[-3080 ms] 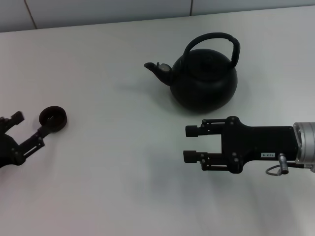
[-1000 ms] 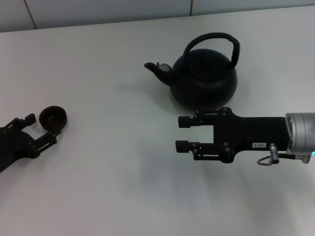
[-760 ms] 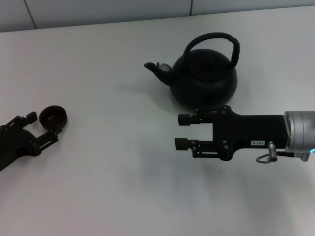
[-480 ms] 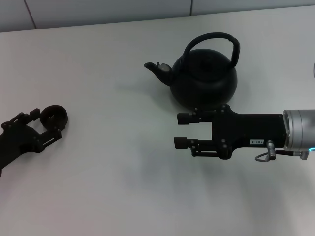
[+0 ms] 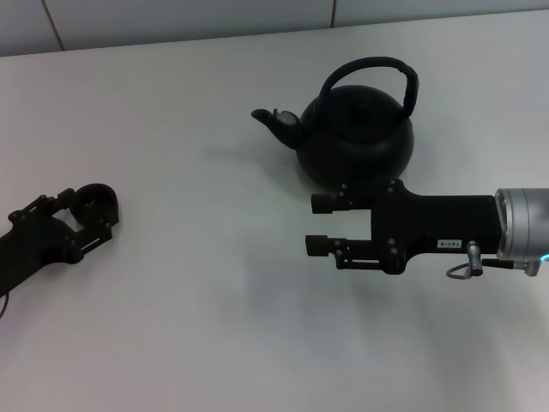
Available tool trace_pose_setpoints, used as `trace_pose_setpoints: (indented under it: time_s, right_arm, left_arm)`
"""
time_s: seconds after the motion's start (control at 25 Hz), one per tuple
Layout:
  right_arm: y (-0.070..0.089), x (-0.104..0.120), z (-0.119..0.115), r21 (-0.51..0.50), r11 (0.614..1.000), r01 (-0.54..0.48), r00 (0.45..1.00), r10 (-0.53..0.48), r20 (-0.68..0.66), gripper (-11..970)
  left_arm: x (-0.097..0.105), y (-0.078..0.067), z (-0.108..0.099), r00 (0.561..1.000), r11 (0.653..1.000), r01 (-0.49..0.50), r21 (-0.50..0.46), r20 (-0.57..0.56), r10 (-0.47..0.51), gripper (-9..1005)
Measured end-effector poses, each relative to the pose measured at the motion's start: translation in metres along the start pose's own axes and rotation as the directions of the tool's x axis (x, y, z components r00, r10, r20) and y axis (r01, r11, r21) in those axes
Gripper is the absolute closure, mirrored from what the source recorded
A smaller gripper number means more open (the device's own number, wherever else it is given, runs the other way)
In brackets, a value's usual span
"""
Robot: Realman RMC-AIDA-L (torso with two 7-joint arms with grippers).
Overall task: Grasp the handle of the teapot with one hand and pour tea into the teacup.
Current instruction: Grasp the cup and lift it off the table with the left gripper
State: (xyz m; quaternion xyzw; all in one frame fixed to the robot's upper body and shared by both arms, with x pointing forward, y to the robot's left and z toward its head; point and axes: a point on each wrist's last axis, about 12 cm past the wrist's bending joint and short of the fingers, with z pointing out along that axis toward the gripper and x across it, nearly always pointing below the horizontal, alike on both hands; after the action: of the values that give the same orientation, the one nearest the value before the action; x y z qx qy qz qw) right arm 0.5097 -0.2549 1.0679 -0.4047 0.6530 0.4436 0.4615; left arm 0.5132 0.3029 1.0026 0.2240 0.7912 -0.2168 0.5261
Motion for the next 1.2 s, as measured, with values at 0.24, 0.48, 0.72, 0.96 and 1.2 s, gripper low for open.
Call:
trace_pose_setpoints:
  time_s: [0.24,0.48,0.72,0.96,1.2]
  right_arm:
    - [-0.001,-0.001,-0.001,0.003,1.0,0.006,1.0,-0.006,-0.002,352]
    - [-0.002,-0.001,-0.002,0.012,1.0,0.008,1.0,-0.008,-0.007,352]
    - [-0.003,-0.001,-0.004,0.021,1.0,0.017,1.0,-0.017,-0.011,352]
    - [-0.003,-0.001,-0.005,0.022,1.0,0.016,1.0,-0.016,-0.011,352]
    - [-0.001,0.001,-0.005,0.023,1.0,0.006,1.0,-0.005,-0.01,352]
  left_arm:
    - [0.0,0.0,0.001,1.0,1.0,0.002,0.002,0.001,-0.002,266]
    - [-0.001,-0.003,0.004,1.0,1.0,0.007,0.016,0.006,-0.007,270]
    - [-0.004,-0.004,0.007,1.0,1.0,0.004,0.021,0.009,-0.004,310]
    - [-0.009,-0.005,0.011,1.0,0.999,0.005,0.038,0.026,-0.006,308]
    - [-0.017,-0.013,0.016,0.998,0.995,-0.003,0.098,0.069,-0.004,307]
